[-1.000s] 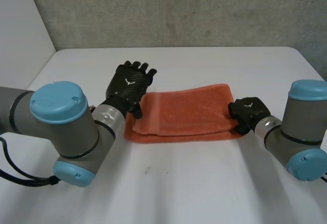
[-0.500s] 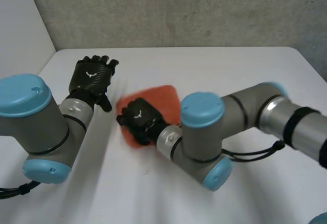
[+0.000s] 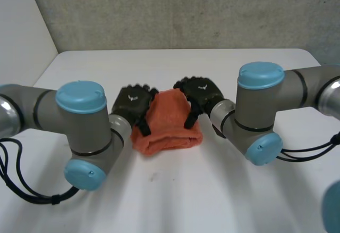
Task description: Fold the laundry
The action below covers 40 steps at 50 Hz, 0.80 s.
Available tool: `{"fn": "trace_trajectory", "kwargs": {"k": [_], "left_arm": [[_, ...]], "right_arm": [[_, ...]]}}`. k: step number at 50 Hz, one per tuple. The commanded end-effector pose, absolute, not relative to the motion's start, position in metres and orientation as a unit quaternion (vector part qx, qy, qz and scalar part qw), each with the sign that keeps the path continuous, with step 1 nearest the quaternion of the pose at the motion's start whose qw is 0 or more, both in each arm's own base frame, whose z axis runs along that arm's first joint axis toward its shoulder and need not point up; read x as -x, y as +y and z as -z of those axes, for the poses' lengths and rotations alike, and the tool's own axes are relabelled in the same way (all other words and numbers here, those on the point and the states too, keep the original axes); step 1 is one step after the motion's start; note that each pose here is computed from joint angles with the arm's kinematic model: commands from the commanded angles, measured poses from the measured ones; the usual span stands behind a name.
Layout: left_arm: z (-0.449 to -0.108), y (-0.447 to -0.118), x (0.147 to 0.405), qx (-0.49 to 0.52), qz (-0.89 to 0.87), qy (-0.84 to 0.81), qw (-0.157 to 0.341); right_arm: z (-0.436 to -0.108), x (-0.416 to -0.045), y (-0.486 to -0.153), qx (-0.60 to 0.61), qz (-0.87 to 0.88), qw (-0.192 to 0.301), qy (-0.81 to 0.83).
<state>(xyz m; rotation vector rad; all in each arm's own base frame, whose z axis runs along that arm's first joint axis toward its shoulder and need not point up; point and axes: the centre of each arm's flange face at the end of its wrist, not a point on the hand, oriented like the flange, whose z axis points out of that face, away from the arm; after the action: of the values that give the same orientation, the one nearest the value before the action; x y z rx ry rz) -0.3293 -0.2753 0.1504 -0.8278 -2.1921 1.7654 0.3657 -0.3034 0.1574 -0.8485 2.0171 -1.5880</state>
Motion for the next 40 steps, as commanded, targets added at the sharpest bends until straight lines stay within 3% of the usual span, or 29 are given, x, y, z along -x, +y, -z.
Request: {"fn": "trace_trajectory", "kwargs": {"k": [1,5,9,14,15,19,20,23,27,32,40], "left_arm": [[-0.124,-0.278,0.319,0.277,-0.553,-0.782,0.079],[-0.127,-0.279,0.314,0.27,-0.554,-0.784,0.07],[-0.151,-0.279,0.314,0.263,-0.576,-0.77,0.074],[-0.195,-0.278,0.312,0.248,-0.619,-0.74,0.086],[-0.204,-0.277,0.312,0.246,-0.627,-0.734,0.087],[-0.242,-0.277,0.304,0.227,-0.664,-0.707,0.09],[-0.266,-0.282,0.291,0.207,-0.687,-0.691,0.083],[-0.288,-0.286,0.277,0.188,-0.704,-0.681,0.073],[-0.317,-0.284,0.26,0.167,-0.717,-0.673,0.067],[-0.333,-0.277,0.246,0.147,-0.712,-0.682,0.083],[-0.33,-0.269,0.248,0.149,-0.699,-0.688,0.126]], "right_arm": [[-0.12,-0.37,-0.31,0.323,0.499,0.204,0.778],[-0.124,-0.371,-0.31,0.328,0.492,0.205,0.78],[-0.138,-0.372,-0.312,0.328,0.505,0.209,0.771],[-0.181,-0.37,-0.311,0.318,0.543,0.211,0.748],[-0.203,-0.363,-0.314,0.303,0.57,0.206,0.736],[-0.234,-0.343,-0.32,0.266,0.616,0.177,0.72],[-0.245,-0.337,-0.322,0.253,0.632,0.167,0.713],[-0.291,-0.301,-0.323,0.191,0.697,0.116,0.682],[-0.315,-0.277,-0.318,0.156,0.726,0.092,0.664],[-0.317,-0.257,-0.312,0.15,0.721,0.073,0.673],[-0.308,-0.249,-0.309,0.15,0.71,0.063,0.685]]}}
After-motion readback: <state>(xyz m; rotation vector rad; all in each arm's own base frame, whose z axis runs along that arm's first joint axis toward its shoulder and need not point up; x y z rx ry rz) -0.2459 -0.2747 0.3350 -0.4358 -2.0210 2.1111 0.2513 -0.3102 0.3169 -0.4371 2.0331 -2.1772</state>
